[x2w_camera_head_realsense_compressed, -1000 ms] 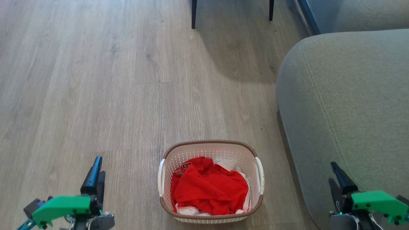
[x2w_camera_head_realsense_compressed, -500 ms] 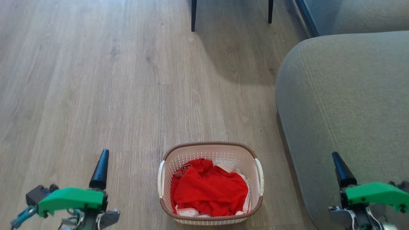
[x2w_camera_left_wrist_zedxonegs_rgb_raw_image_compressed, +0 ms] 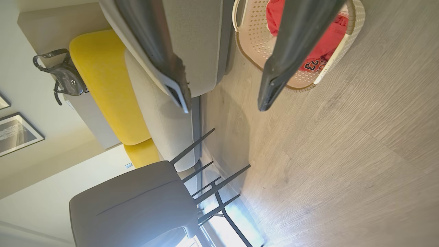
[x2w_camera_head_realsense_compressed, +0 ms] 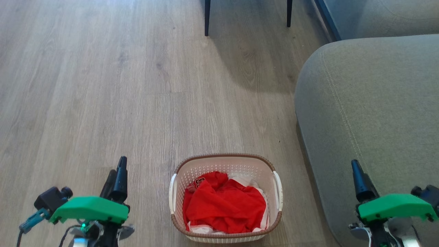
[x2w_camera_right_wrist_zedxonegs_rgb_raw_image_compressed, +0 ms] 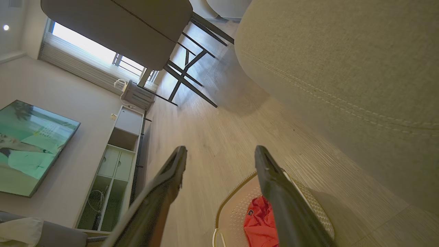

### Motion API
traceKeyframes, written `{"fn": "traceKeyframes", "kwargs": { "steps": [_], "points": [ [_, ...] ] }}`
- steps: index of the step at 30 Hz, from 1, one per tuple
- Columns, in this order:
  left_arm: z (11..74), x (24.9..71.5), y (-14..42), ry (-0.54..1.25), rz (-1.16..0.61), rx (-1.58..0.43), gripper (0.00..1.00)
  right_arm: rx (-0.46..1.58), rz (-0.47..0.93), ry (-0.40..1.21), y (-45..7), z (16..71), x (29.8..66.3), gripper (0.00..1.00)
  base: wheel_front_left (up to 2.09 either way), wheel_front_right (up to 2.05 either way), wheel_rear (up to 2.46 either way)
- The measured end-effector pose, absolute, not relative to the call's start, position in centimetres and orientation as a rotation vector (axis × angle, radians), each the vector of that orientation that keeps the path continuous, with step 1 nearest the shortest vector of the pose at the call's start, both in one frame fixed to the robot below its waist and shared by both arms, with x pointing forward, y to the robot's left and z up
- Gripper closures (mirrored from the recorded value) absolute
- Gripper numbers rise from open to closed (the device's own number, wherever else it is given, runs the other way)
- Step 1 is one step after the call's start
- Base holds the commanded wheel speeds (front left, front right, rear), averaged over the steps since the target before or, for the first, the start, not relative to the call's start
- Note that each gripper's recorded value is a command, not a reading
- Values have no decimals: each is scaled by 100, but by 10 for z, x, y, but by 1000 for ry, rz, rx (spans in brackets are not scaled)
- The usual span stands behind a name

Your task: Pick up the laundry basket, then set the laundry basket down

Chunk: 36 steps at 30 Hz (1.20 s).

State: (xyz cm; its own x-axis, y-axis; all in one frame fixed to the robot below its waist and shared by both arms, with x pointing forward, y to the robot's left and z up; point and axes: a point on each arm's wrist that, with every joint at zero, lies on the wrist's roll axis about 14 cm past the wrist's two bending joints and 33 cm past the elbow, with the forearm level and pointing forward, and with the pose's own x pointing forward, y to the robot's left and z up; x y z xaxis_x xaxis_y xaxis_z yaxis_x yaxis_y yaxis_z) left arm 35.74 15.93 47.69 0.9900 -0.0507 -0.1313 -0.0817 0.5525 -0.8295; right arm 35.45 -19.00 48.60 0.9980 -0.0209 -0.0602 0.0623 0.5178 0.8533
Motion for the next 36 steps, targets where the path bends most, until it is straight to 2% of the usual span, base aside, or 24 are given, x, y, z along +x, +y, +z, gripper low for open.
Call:
{"fn": "traceKeyframes", "kwargs": {
  "steps": [36],
  "points": [
    [482, 342, 151, 102, -26, -421, 0, 538, 45, 2, -168, 498, 344, 0, 0, 0, 0]
  ]
}}
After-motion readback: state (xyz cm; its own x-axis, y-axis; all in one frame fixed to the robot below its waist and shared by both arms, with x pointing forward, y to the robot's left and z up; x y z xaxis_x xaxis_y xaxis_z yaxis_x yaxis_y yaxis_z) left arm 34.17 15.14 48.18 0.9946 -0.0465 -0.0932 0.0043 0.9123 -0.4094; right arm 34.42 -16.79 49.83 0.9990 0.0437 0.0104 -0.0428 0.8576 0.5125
